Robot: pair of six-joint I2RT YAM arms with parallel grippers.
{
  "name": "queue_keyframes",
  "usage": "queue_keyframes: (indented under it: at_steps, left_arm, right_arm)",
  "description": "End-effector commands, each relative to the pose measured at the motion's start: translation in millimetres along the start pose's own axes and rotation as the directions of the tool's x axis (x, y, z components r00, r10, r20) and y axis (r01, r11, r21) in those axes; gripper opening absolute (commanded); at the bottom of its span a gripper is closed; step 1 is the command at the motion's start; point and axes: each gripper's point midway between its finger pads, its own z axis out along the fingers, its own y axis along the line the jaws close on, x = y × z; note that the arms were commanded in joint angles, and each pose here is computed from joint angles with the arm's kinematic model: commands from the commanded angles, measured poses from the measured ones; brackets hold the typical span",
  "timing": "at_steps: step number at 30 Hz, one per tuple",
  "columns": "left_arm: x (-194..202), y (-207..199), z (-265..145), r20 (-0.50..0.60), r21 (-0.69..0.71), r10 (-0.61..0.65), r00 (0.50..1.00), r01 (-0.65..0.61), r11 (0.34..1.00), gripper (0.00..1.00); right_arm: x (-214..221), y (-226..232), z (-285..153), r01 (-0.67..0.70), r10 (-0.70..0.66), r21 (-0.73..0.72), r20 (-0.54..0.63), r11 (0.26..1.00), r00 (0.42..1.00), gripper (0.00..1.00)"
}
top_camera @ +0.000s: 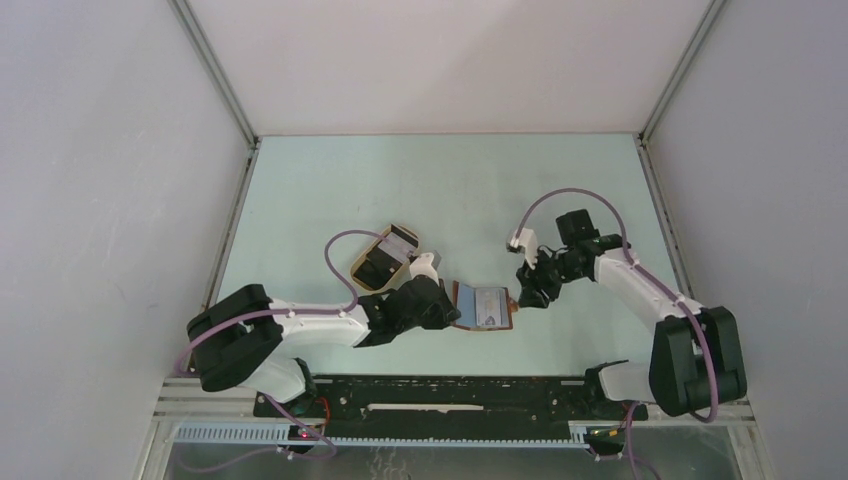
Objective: Put the credit cards into the card holder
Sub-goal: Close the card holder at the center of the board.
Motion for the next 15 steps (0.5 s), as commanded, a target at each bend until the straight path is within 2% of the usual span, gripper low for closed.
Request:
queue_keyframes:
  at_steps: [1, 5, 8, 12, 15]
  left_arm:
    - [-19, -29, 1, 0.056, 0.058, -0.007, 0.998, 0.004, 0.998, 0.0]
    - [-22, -33, 1, 0.08, 0.065, -0.021, 0.997, 0.016, 0.998, 0.0]
    - [-19, -35, 4, 0.075, 0.065, -0.026, 0.997, 0.021, 0.998, 0.0]
    - [-16, -37, 5, 0.071, 0.067, -0.029, 0.997, 0.024, 0.997, 0.0]
    - [-16, -37, 5, 0.078, 0.066, -0.032, 0.996, 0.027, 0.997, 0.0]
  right_arm:
    - [-44, 7, -22, -0.12, 0.12, -0.01, 0.159, 0.993, 0.98, 0.49]
    - [-58, 12, -26, -0.377, 0.371, 0.008, 0.167, 0.926, 0.914, 0.46]
    - [-56, 7, -16, -0.488, 0.463, 0.145, 0.173, 0.861, 0.869, 0.46]
    - [-48, -8, -4, -0.514, 0.482, 0.306, 0.18, 0.801, 0.858, 0.44]
    - [-32, -22, 4, -0.513, 0.504, 0.404, 0.139, 0.757, 0.853, 0.43]
